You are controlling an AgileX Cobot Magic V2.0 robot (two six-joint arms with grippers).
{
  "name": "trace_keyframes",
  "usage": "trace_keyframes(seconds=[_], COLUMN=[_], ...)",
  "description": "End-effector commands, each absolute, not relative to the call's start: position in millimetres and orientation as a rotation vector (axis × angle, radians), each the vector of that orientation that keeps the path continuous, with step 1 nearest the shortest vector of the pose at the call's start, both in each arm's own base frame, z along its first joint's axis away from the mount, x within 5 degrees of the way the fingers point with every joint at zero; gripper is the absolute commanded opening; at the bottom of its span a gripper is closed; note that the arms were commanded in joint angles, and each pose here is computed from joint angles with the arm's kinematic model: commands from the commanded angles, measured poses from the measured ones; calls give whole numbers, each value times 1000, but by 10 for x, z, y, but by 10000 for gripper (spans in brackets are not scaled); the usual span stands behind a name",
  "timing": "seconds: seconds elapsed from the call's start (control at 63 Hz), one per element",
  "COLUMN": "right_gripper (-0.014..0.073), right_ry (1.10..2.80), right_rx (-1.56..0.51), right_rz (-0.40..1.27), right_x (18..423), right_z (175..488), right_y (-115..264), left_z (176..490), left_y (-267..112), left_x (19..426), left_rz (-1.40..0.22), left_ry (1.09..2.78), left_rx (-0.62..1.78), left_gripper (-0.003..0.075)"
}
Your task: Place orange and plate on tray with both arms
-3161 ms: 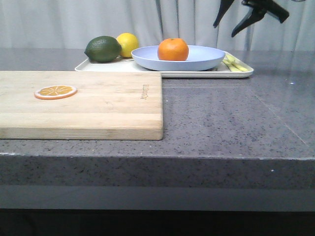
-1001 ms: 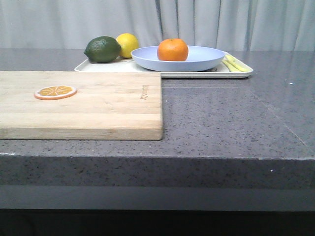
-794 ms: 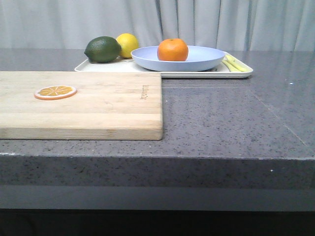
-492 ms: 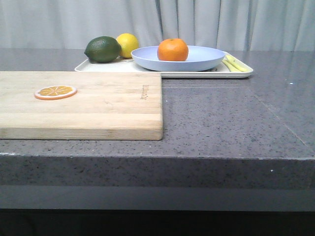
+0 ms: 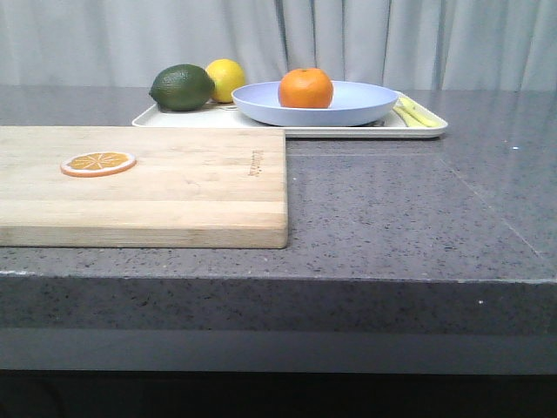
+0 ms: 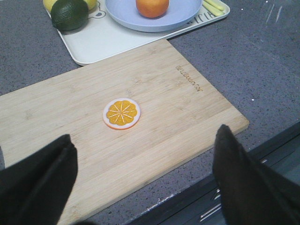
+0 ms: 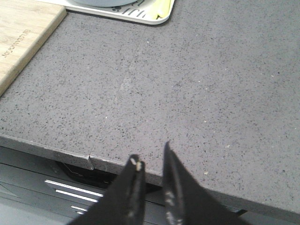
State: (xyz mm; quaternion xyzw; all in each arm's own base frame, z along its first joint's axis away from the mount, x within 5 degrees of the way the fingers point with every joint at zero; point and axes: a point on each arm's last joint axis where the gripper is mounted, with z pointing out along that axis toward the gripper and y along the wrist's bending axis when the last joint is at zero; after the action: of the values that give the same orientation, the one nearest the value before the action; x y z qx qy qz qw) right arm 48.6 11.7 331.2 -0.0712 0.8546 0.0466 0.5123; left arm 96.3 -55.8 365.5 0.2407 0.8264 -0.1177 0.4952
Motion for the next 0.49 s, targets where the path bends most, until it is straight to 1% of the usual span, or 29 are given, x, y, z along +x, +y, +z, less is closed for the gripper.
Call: trace_keyframes(seconds=[0.0, 0.064, 0.079, 0.127, 0.206, 0.302, 0.318, 0.476], right_gripper=[-28, -86, -96, -119, -117, -117, -117, -117], right_ry=[1966, 1966, 1966, 1966, 1966, 1966, 1966, 1966], right_rx=[-162, -162, -162, -162, -162, -162, -162, -162], right_rz=[100, 100, 100, 100, 100, 99, 99, 99], right_x=[519, 519, 519, 519, 519, 519, 519, 519], right_z=[3437, 3437, 3437, 3437, 3437, 3437, 3437, 3437], right_y=[110, 110, 110, 110, 110, 109, 109, 109], left_z=[3795, 3795, 3795, 3795, 3795, 3795, 3795, 3795], left_y=[-572, -572, -572, -572, -572, -572, -572, -572], left_x=[983, 983, 983, 983, 983, 983, 983, 983], left_rz=[-319, -319, -319, -319, -319, -319, -319, -319], left_ry=[1912, 1912, 1912, 1912, 1912, 1912, 1912, 1912], left_rx=[542, 542, 542, 542, 542, 542, 542, 542], left_gripper=[424, 321, 288, 223, 104, -8, -22, -20])
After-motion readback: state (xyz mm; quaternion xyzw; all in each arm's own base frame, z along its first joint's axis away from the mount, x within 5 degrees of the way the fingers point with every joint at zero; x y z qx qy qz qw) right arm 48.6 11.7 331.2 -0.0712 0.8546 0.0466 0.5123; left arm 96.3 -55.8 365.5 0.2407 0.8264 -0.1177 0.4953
